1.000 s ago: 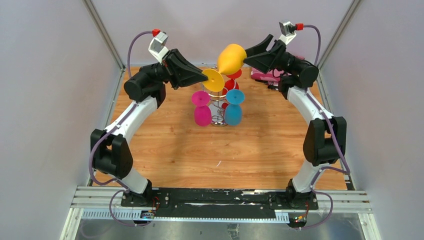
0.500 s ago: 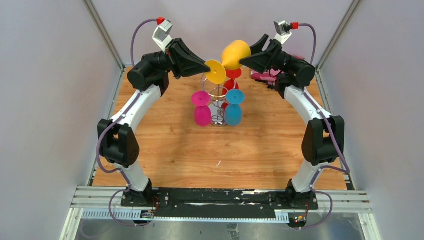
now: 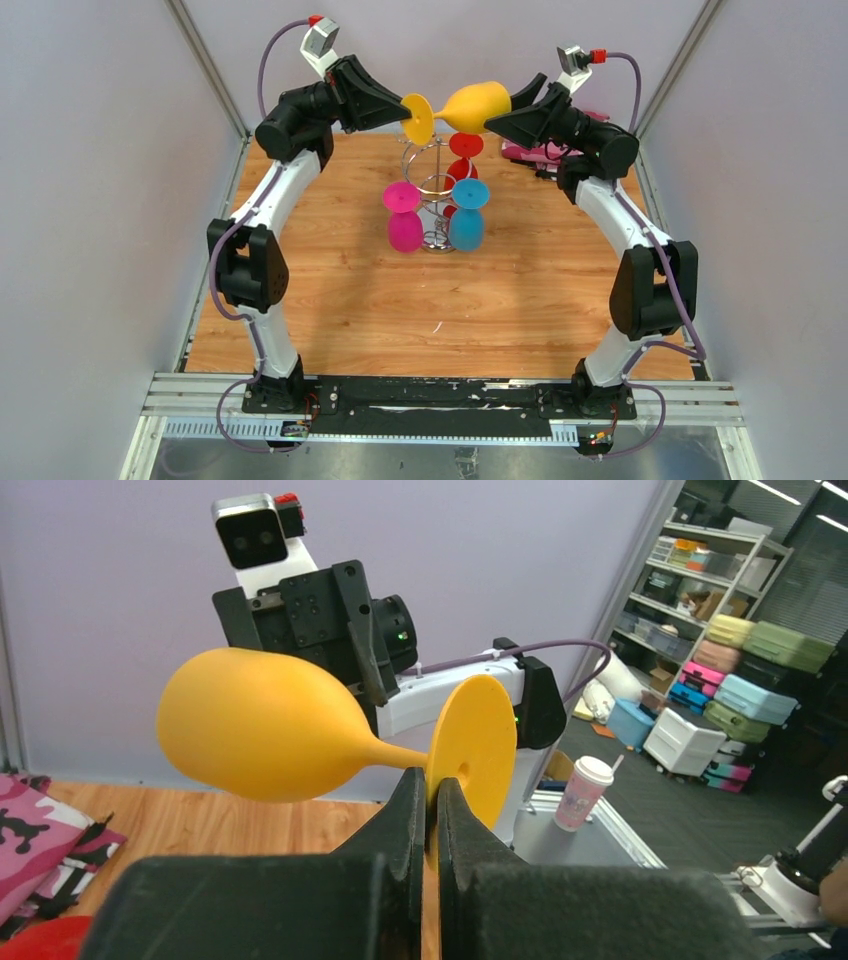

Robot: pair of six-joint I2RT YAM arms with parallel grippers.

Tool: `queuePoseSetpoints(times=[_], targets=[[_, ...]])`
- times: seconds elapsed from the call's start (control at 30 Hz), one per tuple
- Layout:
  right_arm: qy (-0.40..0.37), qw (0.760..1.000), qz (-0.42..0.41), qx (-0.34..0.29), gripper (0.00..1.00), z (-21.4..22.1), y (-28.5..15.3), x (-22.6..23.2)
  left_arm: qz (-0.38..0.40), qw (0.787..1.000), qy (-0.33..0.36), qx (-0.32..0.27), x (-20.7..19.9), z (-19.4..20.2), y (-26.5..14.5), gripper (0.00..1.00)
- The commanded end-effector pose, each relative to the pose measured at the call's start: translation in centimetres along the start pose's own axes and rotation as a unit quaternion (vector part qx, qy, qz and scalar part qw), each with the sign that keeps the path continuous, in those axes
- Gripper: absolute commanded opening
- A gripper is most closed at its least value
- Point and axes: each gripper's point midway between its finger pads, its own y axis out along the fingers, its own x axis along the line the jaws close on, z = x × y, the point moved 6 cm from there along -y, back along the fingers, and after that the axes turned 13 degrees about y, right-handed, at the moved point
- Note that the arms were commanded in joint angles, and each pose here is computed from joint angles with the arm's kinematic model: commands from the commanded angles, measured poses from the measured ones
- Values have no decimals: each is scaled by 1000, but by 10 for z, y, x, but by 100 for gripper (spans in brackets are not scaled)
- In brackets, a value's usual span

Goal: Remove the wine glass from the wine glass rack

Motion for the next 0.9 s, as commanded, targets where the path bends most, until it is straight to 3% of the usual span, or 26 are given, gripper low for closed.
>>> queuePoseSetpoints(times=[0.0,0.13,0.77,0.87], targets=[[-61,996,-54,20,55,6,11,46,-11,999,32,0,28,13,-14,0],[-53,997,-52,17,44,6,10,42,-14,999,33,2,34,13,-17,0],[-65,996,-62,3,25,8,11,62,-29,1000,-6,0,73,26,-35,0],[-65,996,-63,0,12,8,11,65,-31,999,-11,-3,77,27,-37,0]])
